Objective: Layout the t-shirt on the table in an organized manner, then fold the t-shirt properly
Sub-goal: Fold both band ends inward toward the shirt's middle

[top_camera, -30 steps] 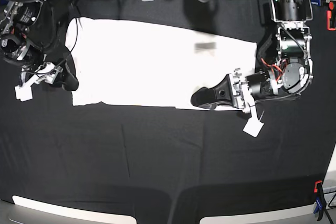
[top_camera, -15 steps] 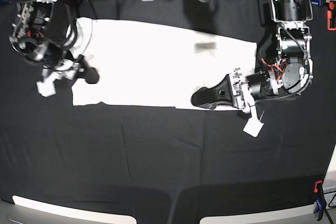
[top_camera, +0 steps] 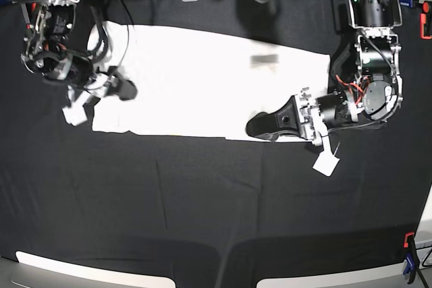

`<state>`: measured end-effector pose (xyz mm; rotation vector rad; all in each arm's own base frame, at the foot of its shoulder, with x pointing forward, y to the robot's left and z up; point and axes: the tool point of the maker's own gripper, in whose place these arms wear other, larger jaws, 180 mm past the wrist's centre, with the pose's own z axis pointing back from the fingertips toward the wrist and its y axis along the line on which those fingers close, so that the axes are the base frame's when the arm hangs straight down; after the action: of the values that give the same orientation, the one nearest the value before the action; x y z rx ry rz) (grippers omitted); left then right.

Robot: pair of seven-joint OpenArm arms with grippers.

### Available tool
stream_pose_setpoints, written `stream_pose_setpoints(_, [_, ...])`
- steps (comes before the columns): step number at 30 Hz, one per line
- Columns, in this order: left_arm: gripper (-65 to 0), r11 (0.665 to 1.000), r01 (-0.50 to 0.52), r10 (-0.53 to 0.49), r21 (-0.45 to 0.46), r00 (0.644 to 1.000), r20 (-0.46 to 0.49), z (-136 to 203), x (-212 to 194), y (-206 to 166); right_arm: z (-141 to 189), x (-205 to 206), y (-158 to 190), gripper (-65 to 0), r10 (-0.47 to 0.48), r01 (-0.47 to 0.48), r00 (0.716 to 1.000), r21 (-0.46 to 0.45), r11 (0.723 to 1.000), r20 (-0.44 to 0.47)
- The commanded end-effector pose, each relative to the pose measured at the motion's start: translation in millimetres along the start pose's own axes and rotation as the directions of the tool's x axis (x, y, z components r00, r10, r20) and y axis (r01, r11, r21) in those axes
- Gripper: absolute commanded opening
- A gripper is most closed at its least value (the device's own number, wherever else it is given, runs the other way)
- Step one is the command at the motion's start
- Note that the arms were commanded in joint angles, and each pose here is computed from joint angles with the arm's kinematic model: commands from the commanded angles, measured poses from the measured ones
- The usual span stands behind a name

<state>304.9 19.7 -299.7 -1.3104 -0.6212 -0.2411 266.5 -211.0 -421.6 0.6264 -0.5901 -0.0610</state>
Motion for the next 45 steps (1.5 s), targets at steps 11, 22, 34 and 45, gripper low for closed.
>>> stream_pose_setpoints(11, [-26.7, 0.999, 0.037, -0.036, -0.030, 0.999, 0.032, 0.8, 15.8, -10.1, 81.9, 67.0, -60.5, -65.0, 0.115, -0.095, 0.991, -0.234, 0.967, 0.073])
stream_pose_setpoints(22, [-26.7, 0.999, 0.037, -0.036, -0.030, 0.999, 0.032, 0.8, 15.8, -10.1, 96.8, 109.8, -47.2, -65.0, 0.203, -0.159, 0.969, -0.272, 0.949, 0.140])
stream_pose_setpoints(34, [-26.7, 0.999, 0.037, -0.036, -0.030, 0.999, 0.033, 0.8, 15.8, -10.2, 70.1, 108.1, 46.6, -65.0, 0.313, -0.268, 0.919, -0.202, 0.942, 0.238])
stream_pose_setpoints(45, [-26.7, 0.998, 0.034, -0.032, -0.049, 0.998, 0.046, 1.0, 18.1, -13.6, -35.9, 55.3, 166.5, -65.0, 0.397, -0.407, 0.912, 0.119, 0.905, 0.098])
